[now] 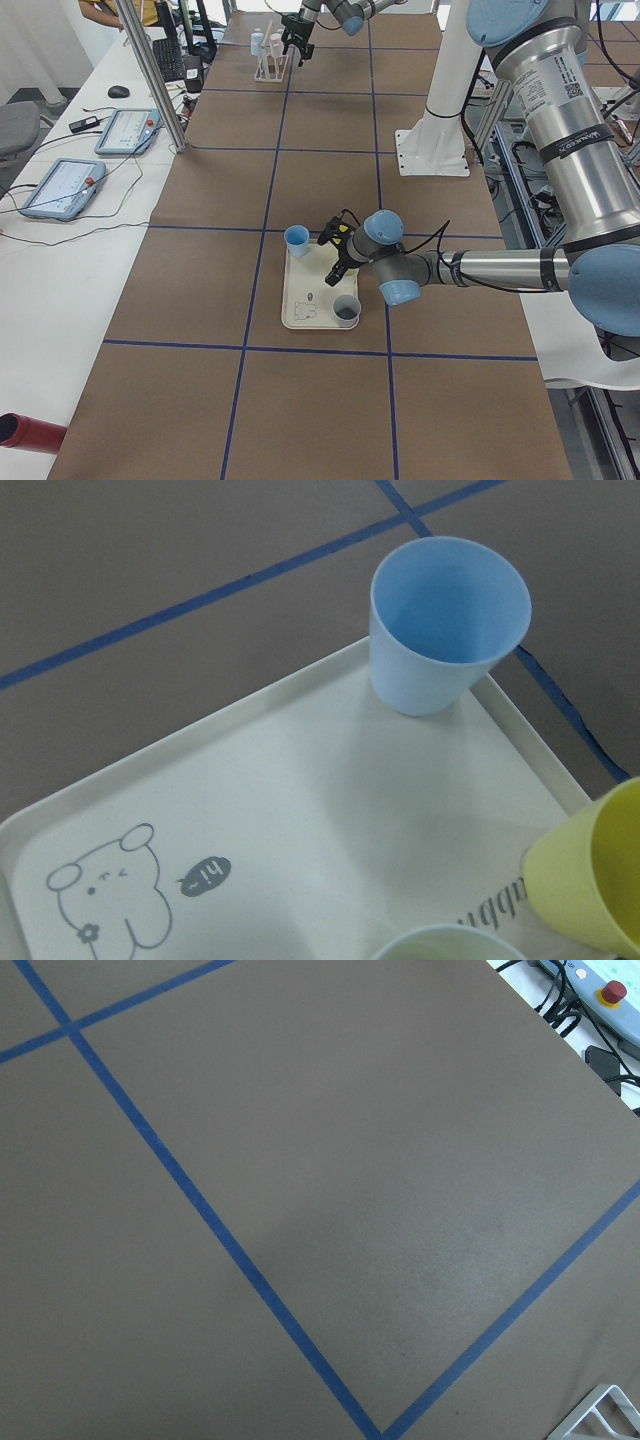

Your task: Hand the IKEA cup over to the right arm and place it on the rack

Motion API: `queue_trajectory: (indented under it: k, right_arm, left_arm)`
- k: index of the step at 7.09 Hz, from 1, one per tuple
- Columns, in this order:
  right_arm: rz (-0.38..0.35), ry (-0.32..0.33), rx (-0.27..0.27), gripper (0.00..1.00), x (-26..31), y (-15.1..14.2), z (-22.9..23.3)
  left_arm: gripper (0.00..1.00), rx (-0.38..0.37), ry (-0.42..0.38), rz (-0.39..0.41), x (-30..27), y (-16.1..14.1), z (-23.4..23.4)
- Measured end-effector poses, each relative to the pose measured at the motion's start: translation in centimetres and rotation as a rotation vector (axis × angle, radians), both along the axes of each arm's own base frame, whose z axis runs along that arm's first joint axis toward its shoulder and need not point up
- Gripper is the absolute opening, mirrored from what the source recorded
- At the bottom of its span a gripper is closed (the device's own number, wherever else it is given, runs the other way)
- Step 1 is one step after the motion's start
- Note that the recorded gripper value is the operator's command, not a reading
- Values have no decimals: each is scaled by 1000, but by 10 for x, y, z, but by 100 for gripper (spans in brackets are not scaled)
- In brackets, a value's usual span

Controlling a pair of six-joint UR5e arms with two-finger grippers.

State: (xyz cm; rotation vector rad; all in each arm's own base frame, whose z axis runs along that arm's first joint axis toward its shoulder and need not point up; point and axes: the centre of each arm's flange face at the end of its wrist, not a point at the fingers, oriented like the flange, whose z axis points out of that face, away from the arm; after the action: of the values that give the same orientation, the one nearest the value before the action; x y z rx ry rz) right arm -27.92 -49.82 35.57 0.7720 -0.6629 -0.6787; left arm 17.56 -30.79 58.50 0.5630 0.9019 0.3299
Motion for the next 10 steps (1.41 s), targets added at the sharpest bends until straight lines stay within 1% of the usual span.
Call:
queue_trajectory:
  k: [1, 4, 8, 10]
  right_arm:
    - [0, 3, -1, 99, 0, 0, 1]
    - [1, 5, -2, 99, 0, 1, 3]
    - [-2, 5, -2, 99, -2, 2, 3]
    - [-12, -2, 5, 99, -7, 4, 1]
  left_arm:
    - [48, -6, -4, 9, 3, 2, 3]
    - [0, -10, -5, 14, 4, 4, 10]
    - [0, -4, 11, 5, -3, 4, 8]
    - [0, -17, 43, -29, -28, -10, -4]
